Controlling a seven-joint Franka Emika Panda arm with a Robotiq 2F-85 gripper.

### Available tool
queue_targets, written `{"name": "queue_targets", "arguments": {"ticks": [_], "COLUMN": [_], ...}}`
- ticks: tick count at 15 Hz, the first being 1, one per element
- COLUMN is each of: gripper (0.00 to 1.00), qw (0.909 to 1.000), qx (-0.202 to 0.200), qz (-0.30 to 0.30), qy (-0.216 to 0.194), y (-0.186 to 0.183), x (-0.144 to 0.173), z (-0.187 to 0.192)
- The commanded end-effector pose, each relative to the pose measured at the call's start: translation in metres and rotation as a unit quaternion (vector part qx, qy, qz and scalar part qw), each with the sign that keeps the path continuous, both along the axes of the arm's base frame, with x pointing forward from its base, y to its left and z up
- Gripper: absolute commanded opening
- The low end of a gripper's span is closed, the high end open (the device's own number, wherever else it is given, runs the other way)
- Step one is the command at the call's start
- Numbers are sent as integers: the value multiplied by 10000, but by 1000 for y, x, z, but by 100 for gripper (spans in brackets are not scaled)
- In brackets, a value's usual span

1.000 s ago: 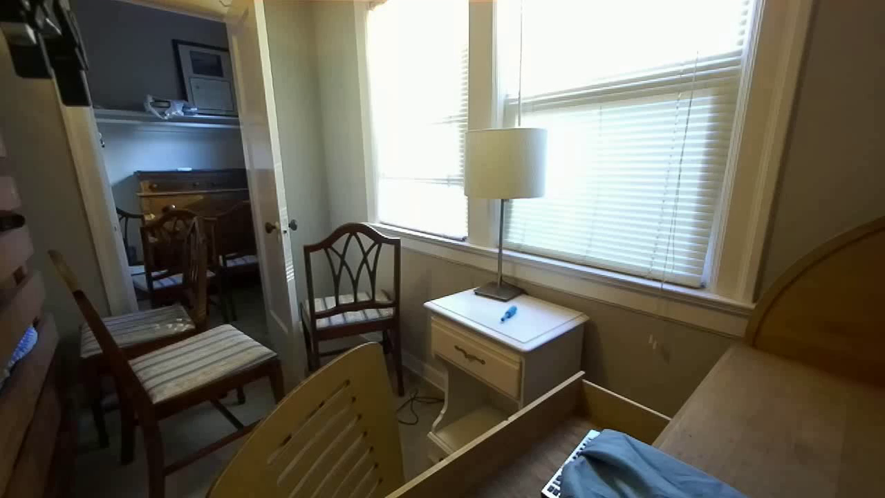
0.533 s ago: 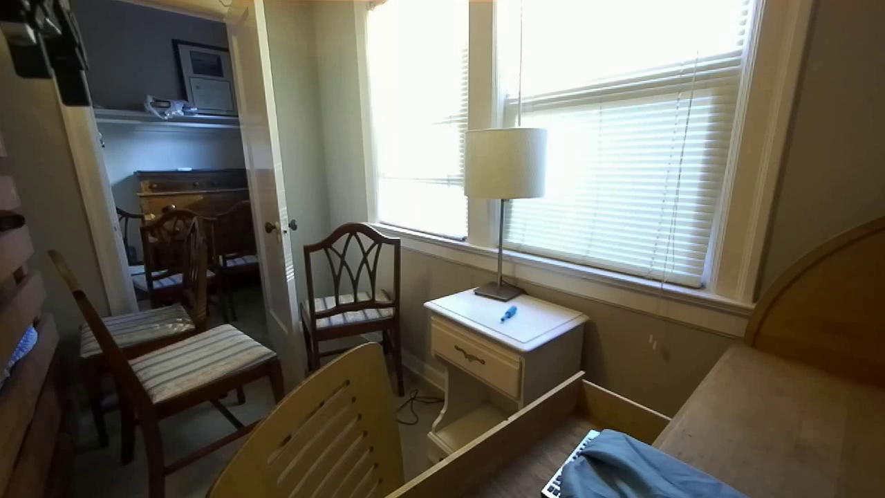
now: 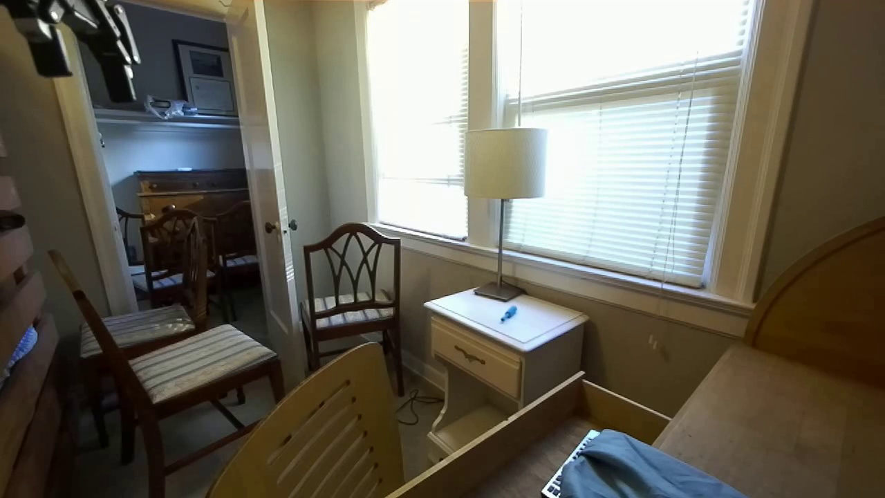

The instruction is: Pick up the blue cloth and put it on the chair

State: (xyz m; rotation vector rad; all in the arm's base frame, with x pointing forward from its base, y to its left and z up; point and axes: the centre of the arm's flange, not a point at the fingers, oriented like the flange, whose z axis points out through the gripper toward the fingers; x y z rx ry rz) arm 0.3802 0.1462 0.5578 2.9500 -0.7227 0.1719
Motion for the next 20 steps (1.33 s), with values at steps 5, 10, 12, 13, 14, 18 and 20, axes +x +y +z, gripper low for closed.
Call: {"name": "queue_targets", "arguments": {"ticks": [5, 10, 12, 13, 14, 18, 20], "gripper": [100, 100, 100, 100, 100, 100, 100], "qw": [9992, 9942, 9953, 9952, 9951, 9936, 9873], "qx": [223, 437, 529, 558, 572, 515, 306], "qz": [140, 771, 581, 543, 528, 804, 1464], "qy": [284, 614, 560, 590, 611, 610, 538], "y": [-92, -154, -148, -157, -161, -154, -161], "x": [36, 47, 44, 46, 47, 40, 46], "z": [-15, -30, -29, -32, -34, -36, -47]}}
